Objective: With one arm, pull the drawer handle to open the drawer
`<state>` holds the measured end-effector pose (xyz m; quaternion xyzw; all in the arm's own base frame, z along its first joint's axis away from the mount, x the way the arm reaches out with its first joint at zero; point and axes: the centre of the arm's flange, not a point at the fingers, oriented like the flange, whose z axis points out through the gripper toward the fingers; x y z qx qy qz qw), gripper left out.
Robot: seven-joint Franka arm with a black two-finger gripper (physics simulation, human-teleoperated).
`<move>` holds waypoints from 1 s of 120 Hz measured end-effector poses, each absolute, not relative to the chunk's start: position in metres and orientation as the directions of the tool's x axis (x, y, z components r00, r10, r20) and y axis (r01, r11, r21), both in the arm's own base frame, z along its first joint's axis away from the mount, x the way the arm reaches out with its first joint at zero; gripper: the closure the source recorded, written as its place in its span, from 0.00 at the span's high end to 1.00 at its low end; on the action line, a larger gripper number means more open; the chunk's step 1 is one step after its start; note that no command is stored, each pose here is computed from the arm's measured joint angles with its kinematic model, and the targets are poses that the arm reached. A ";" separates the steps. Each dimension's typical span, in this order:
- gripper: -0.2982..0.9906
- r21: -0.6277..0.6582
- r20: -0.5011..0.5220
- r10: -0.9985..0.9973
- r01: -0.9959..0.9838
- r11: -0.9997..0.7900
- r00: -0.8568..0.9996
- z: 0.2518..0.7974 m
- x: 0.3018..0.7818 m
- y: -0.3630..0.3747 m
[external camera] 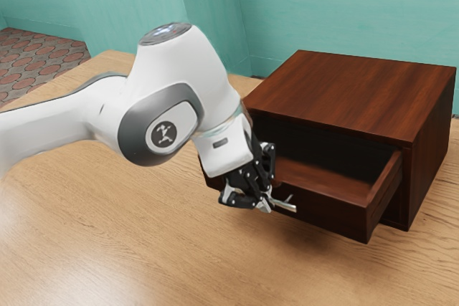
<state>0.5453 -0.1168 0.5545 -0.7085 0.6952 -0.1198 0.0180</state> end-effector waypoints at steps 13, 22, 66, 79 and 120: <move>0.19 -0.186 0.151 -0.989 -0.982 -0.035 0.007 0.554 0.534 -0.117; 0.19 -0.183 0.145 -0.989 -0.983 -0.031 0.004 0.553 0.525 -0.120; 0.19 -0.192 0.107 -0.994 -0.981 -0.033 0.012 0.556 0.497 -0.131; 0.25 -0.191 0.099 -0.995 -0.980 -0.045 0.026 0.556 0.497 -0.130; 0.14 -0.194 0.099 -0.994 -0.978 -0.073 0.054 0.559 0.496 -0.130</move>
